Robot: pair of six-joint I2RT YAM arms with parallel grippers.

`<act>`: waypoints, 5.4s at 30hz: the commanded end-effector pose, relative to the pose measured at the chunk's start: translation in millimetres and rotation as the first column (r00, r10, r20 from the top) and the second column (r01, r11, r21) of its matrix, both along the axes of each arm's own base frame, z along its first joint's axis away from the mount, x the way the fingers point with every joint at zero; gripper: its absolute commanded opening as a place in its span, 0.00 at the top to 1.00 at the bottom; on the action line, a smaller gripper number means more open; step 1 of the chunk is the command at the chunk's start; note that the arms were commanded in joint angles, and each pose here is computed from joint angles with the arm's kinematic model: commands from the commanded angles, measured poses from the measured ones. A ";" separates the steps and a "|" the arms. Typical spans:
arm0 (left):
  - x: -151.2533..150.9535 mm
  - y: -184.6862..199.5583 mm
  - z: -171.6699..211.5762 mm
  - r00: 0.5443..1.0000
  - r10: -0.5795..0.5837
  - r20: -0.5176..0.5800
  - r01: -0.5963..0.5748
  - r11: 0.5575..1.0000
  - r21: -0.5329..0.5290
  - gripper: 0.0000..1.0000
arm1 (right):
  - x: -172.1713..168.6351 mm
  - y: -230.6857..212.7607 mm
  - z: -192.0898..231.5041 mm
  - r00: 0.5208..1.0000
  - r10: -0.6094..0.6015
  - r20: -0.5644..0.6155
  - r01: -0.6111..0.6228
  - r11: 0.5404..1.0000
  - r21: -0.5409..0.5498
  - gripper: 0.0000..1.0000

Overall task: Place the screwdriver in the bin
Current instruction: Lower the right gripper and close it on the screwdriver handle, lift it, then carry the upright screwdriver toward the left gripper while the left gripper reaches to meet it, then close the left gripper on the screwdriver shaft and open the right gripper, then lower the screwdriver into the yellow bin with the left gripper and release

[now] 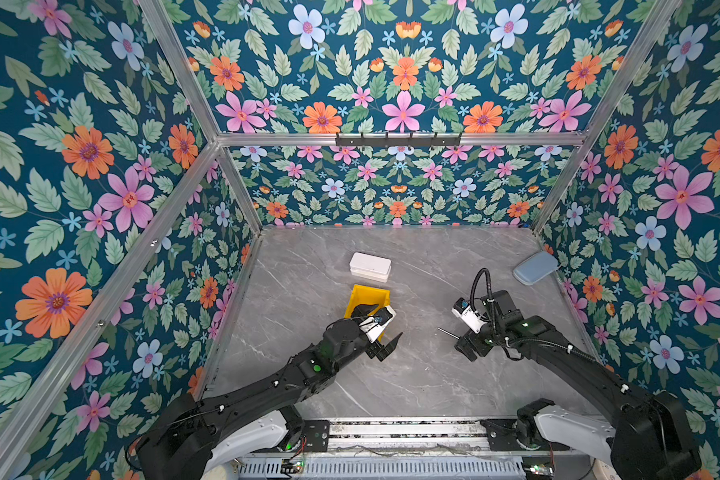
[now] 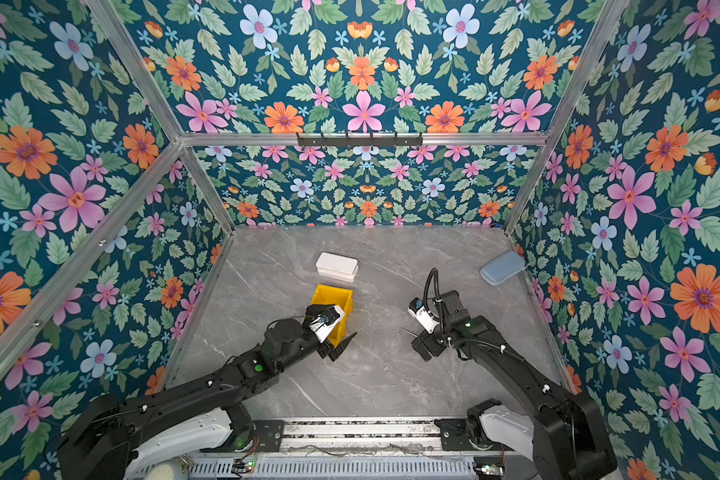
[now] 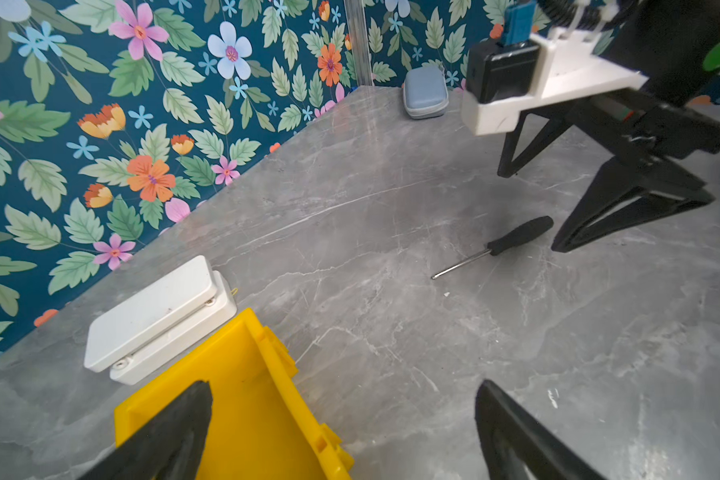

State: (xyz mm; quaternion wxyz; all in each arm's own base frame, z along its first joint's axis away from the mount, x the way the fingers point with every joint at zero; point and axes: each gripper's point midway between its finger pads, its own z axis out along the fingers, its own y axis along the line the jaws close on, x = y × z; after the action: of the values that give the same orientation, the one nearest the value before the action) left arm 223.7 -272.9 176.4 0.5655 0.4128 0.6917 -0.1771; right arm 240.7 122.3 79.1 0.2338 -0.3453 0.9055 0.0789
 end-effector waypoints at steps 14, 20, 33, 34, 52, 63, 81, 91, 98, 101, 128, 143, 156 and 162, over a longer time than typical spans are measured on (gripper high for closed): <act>-9.1 -11.0 -6.7 1.000 -0.015 -0.010 0.014 0.999 -0.047 0.00 | -3.0 -30.4 -43.5 0.984 -0.083 -0.160 0.046 0.974 -0.224 0.07; -8.0 -11.7 -6.3 1.000 -0.013 0.002 0.013 0.999 -0.040 0.00 | -5.9 -25.6 -51.2 0.979 -0.067 -0.192 0.027 0.978 -0.207 0.29; -8.5 -12.1 -8.8 1.000 -0.019 0.002 0.019 0.999 -0.028 0.00 | -13.2 -32.4 -64.7 0.970 -0.073 -0.234 0.013 0.969 -0.248 0.65; -8.4 -11.7 -9.0 1.000 -0.016 0.000 0.016 0.999 -0.030 0.00 | -14.1 -32.1 -65.1 0.969 -0.067 -0.236 0.007 0.969 -0.247 0.64; 7.5 -8.4 22.1 0.990 0.100 -0.101 -0.125 0.950 -0.285 0.00 | 0.4 -6.2 -33.7 0.991 -0.044 -0.128 0.034 0.997 -0.075 0.98; 24.0 -26.5 73.6 0.983 0.028 -0.181 -0.127 0.819 -0.560 0.00 | 30.8 42.7 42.0 0.989 -0.059 0.132 0.014 0.948 0.319 1.00; 20.1 -70.9 121.2 0.957 -0.239 -0.165 0.018 0.614 -0.789 0.09 | 15.7 98.0 144.0 0.951 0.019 0.308 -0.246 0.646 0.722 1.00; 27.6 -86.8 119.2 0.942 -0.275 -0.194 0.010 0.599 -0.801 0.29 | 7.8 107.1 166.2 0.930 0.068 0.362 -0.336 0.560 0.757 1.00; 24.1 -95.6 118.2 0.927 -0.321 -0.195 0.039 0.599 -0.800 0.52 | 8.8 109.6 174.7 0.921 0.083 0.381 -0.362 0.549 0.754 1.00; 23.1 -96.0 115.2 0.924 -0.327 -0.196 0.042 0.599 -0.799 0.63 | 8.7 111.0 176.4 0.918 0.093 0.385 -0.371 0.541 0.754 1.00; 11.5 -108.5 120.8 0.897 -0.413 -0.157 0.139 0.599 -0.788 1.00 | 5.6 111.8 168.9 0.917 0.121 0.380 -0.380 0.551 0.743 1.00; 39.3 -71.0 95.7 0.947 -0.184 -0.262 -0.043 0.737 -0.675 1.00 | 0.2 110.5 171.6 0.909 0.144 0.391 -0.398 0.580 0.711 0.02; 79.3 33.2 13.1 0.821 0.359 -0.444 -0.477 0.859 -0.187 1.00 | 0.9 138.6 161.1 0.892 0.222 0.393 -0.443 0.598 0.668 0.01; 88.1 62.1 -24.5 0.683 0.531 -0.502 -0.608 0.794 0.013 1.00 | -1.1 153.1 158.8 0.885 0.260 0.387 -0.463 0.589 0.663 0.01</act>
State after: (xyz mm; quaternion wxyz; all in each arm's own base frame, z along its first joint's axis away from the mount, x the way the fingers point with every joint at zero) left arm 315.1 -232.9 181.4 0.4761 0.0909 0.8503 -0.2053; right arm 238.5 271.8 234.7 0.4353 -0.3950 0.6749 0.4462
